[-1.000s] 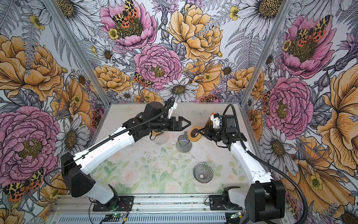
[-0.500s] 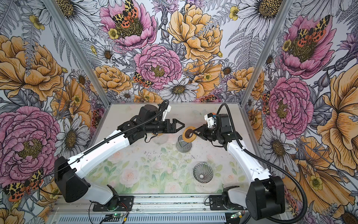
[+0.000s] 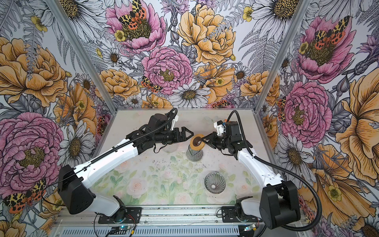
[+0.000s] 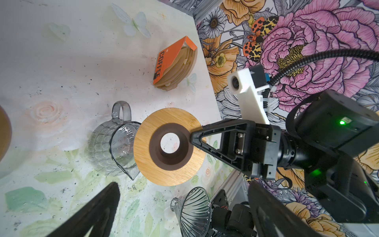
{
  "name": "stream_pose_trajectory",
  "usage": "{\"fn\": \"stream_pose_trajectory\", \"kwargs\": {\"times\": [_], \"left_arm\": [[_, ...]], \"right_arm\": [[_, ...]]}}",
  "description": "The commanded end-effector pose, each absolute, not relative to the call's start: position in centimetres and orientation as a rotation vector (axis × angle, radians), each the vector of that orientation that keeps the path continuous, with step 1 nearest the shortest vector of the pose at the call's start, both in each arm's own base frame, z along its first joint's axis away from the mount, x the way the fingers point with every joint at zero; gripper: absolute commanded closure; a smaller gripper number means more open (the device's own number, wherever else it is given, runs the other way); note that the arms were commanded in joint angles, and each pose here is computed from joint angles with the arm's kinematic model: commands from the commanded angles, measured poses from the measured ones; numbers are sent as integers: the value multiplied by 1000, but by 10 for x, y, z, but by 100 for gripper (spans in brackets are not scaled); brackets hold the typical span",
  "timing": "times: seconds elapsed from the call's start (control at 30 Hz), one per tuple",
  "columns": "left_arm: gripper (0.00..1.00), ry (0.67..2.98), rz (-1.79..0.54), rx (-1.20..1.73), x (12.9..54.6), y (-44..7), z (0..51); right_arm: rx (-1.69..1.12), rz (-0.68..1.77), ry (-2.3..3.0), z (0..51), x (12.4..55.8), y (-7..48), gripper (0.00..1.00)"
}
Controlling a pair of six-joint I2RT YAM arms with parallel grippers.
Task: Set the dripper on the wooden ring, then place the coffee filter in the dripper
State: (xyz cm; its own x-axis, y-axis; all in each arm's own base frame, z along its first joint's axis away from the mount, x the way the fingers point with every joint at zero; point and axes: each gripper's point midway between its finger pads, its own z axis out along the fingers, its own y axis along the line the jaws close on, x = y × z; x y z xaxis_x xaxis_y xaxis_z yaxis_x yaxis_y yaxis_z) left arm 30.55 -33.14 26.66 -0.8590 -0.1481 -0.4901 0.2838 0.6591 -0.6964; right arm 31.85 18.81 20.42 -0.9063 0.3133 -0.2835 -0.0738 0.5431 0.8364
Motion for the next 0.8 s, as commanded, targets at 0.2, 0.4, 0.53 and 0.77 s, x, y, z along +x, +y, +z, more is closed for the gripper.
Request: {"fn": "stream_pose_trajectory", "kwargs": {"times": [0.2,0.4,0.53,0.77], "left_arm": [[1,2423,-1047,-48,320,-334,234],[1,2450,-1034,-65,324,-339,224],[1,2424,-1031,-28,328,-343,232],[1,2408,-1031,46,334,-338,236]], "right_arm": [[175,1386,2351,204,323,199,94],[183,1382,2360,198,324,200,95],[169,1397,2371,195,325,202,95],[141,1448,2393,190,322,206,95]]}}
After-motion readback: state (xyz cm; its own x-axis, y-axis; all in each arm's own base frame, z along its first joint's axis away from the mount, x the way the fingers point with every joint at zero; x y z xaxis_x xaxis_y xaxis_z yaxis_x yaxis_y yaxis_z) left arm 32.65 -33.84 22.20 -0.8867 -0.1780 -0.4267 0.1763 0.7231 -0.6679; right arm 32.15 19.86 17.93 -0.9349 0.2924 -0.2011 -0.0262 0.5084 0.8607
